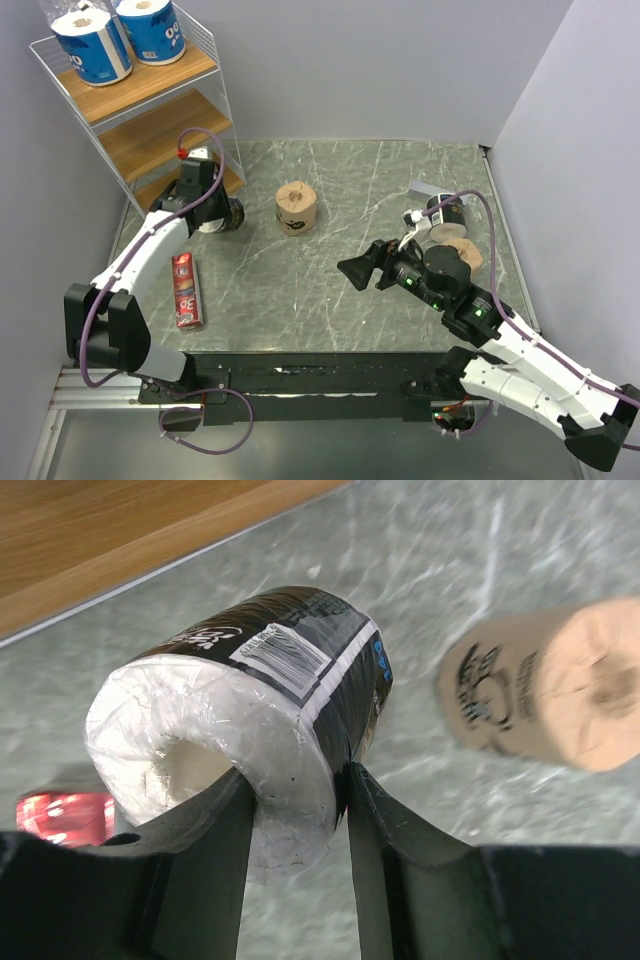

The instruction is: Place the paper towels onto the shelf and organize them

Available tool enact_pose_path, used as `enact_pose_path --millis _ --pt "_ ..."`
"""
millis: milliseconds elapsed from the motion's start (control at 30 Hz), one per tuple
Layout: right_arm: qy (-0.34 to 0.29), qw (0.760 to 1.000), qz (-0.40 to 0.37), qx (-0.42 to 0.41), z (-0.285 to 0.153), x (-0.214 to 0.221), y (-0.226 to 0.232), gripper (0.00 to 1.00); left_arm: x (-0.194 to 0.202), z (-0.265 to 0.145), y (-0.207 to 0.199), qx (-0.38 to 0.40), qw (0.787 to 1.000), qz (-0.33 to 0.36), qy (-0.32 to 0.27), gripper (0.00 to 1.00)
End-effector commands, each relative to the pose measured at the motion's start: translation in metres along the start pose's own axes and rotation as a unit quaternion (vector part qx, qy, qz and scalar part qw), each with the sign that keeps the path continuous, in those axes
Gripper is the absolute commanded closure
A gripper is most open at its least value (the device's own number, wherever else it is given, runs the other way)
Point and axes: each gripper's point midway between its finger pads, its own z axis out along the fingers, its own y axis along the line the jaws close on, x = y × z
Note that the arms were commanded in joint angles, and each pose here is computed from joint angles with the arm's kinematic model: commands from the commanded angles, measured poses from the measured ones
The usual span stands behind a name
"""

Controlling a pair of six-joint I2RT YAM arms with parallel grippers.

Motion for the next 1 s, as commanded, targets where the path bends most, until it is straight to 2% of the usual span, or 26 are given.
enact_pose_path --millis 0,300,400,533,733,967 --pt "-0.014 1.000 -0.002 0.010 -0.002 -0.004 -0.004 0.03 0.006 -0.006 0.005 -0.041 0.995 0.081 0.030 0.67" --pt "-0.018 1.000 -0.001 0.013 -0.007 -0.002 -0.008 0.03 0.029 0.015 -0.002 -0.079 0.983 0.147 0.074 0.62" --pt "-0.022 1.000 -0.004 0.016 -0.008 -0.005 -0.008 0.03 0.035 0.020 -0.006 -0.076 0.980 0.162 0.085 0.58" --pt "-0.026 1.000 -0.005 0.015 -0.009 -0.007 -0.008 0.03 0.041 0.021 -0.020 -0.052 0.979 0.177 0.089 0.38" --pt "-0.031 0.999 -0.003 0.009 -0.011 -0.007 -0.006 0.03 0.039 0.012 -0.041 0.003 0.978 0.189 0.086 0.27" --pt "-0.032 0.999 -0.003 0.010 -0.015 -0.007 -0.007 0.03 0.046 0.019 -0.039 0.002 0.975 0.202 0.096 0.28"
